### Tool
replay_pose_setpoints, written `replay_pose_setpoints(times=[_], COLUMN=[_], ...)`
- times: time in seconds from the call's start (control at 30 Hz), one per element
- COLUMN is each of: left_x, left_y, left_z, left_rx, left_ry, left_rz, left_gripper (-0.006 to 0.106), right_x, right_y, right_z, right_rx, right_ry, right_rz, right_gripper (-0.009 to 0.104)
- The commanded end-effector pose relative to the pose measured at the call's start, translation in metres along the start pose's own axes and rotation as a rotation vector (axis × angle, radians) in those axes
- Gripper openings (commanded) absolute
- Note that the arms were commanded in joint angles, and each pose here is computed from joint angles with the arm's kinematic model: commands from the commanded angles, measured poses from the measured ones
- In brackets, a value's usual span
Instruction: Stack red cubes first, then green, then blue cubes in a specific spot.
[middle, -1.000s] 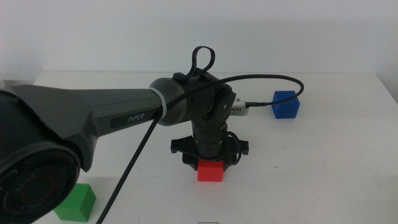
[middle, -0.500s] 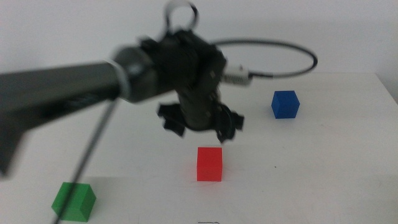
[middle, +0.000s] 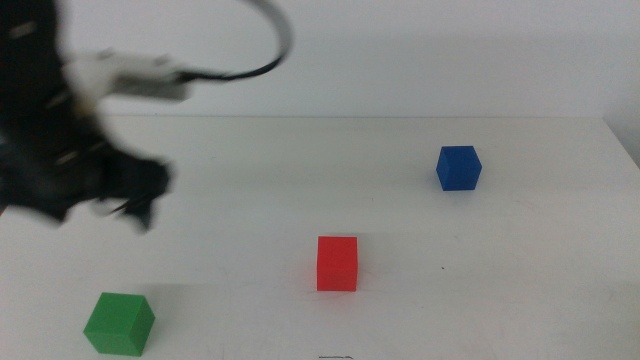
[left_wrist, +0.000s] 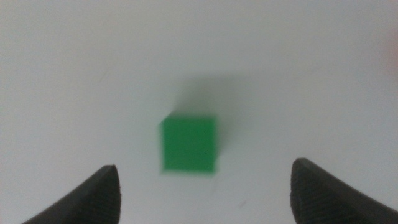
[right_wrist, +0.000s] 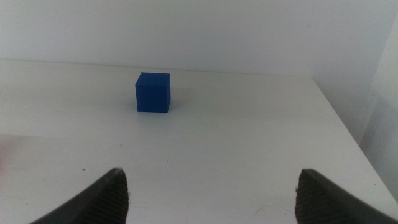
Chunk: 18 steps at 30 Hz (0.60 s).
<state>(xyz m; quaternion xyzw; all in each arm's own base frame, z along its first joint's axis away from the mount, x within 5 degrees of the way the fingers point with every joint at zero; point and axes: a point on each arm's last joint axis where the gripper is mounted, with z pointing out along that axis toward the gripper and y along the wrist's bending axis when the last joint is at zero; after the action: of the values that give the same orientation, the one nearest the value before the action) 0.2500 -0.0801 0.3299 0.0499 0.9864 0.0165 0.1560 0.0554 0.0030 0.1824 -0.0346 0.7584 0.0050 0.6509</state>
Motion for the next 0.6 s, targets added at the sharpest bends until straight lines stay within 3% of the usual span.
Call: replay_pose_setpoints(times=[0.0, 0.13, 0.3, 0.57], left_x=[0.029, 0.057, 0.063, 0.064], left_y=[0.025, 0.04, 0.039, 0.043], left_z=[-0.01, -0.005, -0.001, 0.025], left_rx=[-0.009, 0.021, 0.046, -0.003], left_ry=[0.051, 0.085, 0.043, -0.019], left_rz=[-0.046, -0.121, -0.102, -0.055], left_gripper=[0.094, 0.094, 0.094, 0.094], right_x=[-0.015, -0.015, -0.015, -0.015], right_y=[-0.001, -0.001, -0.001, -0.001], right_z=[-0.004, -0.004, -0.004, -0.004], right_rx=[0.005, 0.005, 0.005, 0.005], right_ry=[-0.114, -0.114, -0.114, -0.114], right_rz=[-0.022, -0.022, -0.022, -0.022], right_gripper=[0.094, 0.094, 0.094, 0.094])
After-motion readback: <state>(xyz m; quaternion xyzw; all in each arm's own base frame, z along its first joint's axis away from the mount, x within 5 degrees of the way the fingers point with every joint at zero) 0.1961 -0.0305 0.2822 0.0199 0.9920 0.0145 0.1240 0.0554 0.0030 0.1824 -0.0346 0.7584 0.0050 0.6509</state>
